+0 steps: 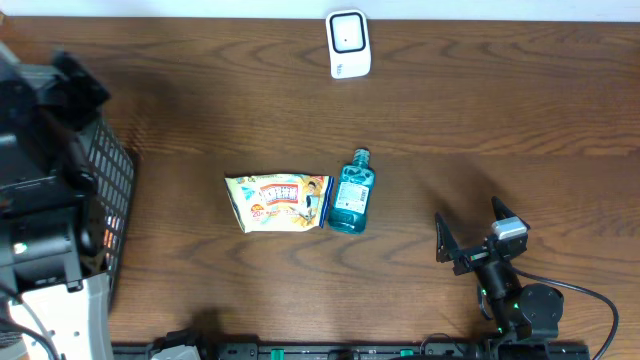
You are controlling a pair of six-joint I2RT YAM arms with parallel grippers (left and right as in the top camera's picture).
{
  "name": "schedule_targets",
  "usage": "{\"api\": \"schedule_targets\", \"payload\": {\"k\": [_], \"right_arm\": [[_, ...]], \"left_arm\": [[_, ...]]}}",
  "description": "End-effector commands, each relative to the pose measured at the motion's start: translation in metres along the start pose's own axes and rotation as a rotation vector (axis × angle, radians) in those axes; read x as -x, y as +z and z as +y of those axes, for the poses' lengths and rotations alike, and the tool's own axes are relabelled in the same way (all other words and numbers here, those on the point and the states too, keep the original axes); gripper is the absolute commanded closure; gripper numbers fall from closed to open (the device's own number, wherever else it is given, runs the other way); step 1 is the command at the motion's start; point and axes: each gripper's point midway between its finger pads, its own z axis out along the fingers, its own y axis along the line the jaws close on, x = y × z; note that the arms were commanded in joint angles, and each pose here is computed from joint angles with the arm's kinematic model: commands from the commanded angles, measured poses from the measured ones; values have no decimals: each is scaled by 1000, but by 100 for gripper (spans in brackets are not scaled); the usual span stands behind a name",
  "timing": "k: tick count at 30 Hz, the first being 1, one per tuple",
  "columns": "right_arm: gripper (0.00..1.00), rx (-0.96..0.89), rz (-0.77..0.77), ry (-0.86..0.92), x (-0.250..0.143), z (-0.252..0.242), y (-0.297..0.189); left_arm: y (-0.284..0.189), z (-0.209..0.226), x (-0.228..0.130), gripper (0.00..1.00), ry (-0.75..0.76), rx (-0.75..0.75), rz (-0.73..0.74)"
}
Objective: Scan the item barcode
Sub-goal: 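Retract the left gripper back toward the basket, then reach into the basket and grasp the green wipes packet with left gripper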
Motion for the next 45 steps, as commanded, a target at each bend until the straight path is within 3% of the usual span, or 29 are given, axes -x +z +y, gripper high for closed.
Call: {"api": "schedule_targets", "payload": {"k": [1, 8, 16, 20, 35, 45], "right_arm": [[1, 2, 1, 6, -1, 1, 0], [1, 2, 1, 6, -1, 1, 0], [1, 2, 1, 6, -1, 1, 0], [1, 2, 1, 6, -1, 1, 0], [1, 2, 1, 6, -1, 1, 0], [1, 2, 1, 6, -1, 1, 0]], "left_arm": [[1, 40, 14, 2, -49, 152, -37], [22, 142, -39, 2, -364, 487, 125], [41, 210, -156, 2, -517, 784, 530], [42, 228, -204, 1, -506, 891, 708], [47, 245, -324, 4, -418, 992, 1125], [30, 250, -366, 9, -425, 1015, 1186]]}}
